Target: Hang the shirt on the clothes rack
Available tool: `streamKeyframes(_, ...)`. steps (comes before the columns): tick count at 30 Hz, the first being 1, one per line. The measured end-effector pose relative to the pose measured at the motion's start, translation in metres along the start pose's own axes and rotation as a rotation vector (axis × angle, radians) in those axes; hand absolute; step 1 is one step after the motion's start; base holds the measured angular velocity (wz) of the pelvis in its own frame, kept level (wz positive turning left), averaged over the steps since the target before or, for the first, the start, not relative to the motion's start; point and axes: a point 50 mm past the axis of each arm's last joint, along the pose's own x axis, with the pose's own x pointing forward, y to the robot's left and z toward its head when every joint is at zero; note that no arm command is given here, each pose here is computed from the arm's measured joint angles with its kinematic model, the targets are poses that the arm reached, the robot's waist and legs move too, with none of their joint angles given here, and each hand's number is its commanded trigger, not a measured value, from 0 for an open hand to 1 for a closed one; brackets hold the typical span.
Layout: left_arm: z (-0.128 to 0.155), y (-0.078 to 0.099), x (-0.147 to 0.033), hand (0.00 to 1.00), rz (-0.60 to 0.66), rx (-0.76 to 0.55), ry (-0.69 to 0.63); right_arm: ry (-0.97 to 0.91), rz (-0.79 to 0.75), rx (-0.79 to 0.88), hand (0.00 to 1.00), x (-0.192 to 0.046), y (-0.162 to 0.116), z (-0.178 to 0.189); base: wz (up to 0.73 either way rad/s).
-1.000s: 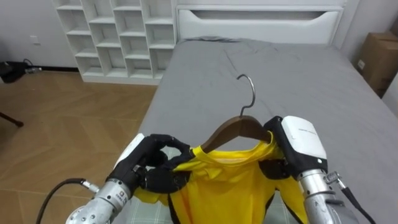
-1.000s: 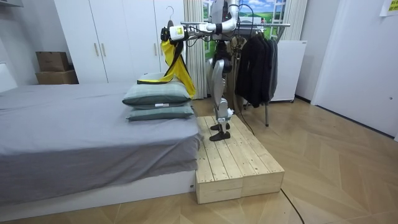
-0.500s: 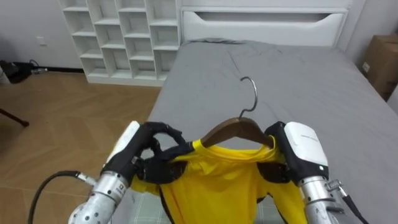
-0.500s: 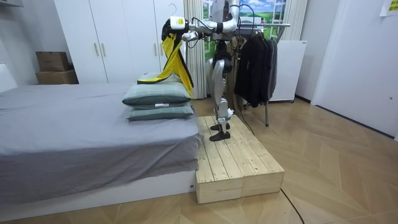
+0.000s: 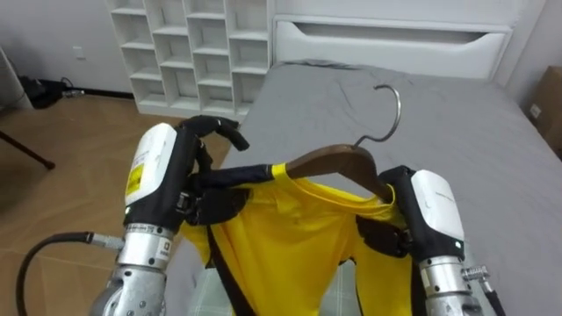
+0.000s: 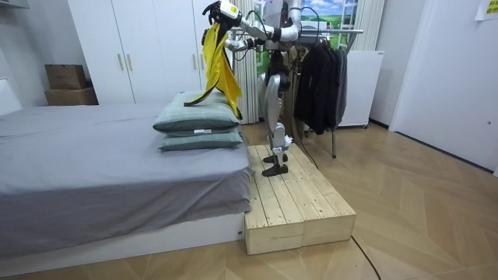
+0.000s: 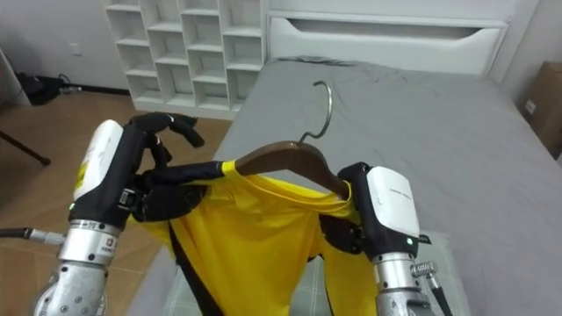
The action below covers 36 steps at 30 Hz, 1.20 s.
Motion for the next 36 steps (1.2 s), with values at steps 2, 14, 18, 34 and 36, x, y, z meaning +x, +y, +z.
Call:
streamKeyframes(2, -0.001, -0.001, -0.001, 0.00, -0.003, -0.002, 0.004, 0.005, 0.004, -0.001, 1.00, -0.002, 0.001, -0.001, 0.02)
streamKeyframes(14, -0.011, -0.013, -0.010, 1.00, -0.065, -0.037, 0.066, 0.051, 0.064, -0.010, 1.00, -0.014, 0.006, -0.009, 0.00)
streamKeyframes(18, -0.014, -0.018, -0.013, 1.00, -0.095, -0.041, 0.084, 0.057, 0.060, -0.023, 1.00, -0.013, 0.005, -0.011, 0.00)
streamKeyframes(34, -0.017, -0.025, -0.017, 1.00, -0.162, -0.025, 0.100, 0.065, 0.049, -0.060, 1.00, -0.012, 0.003, -0.012, 0.00)
streamKeyframes(36, -0.017, -0.025, -0.017, 1.00, -0.163, -0.024, 0.100, 0.065, 0.048, -0.062, 1.00, -0.012, 0.003, -0.012, 0.00)
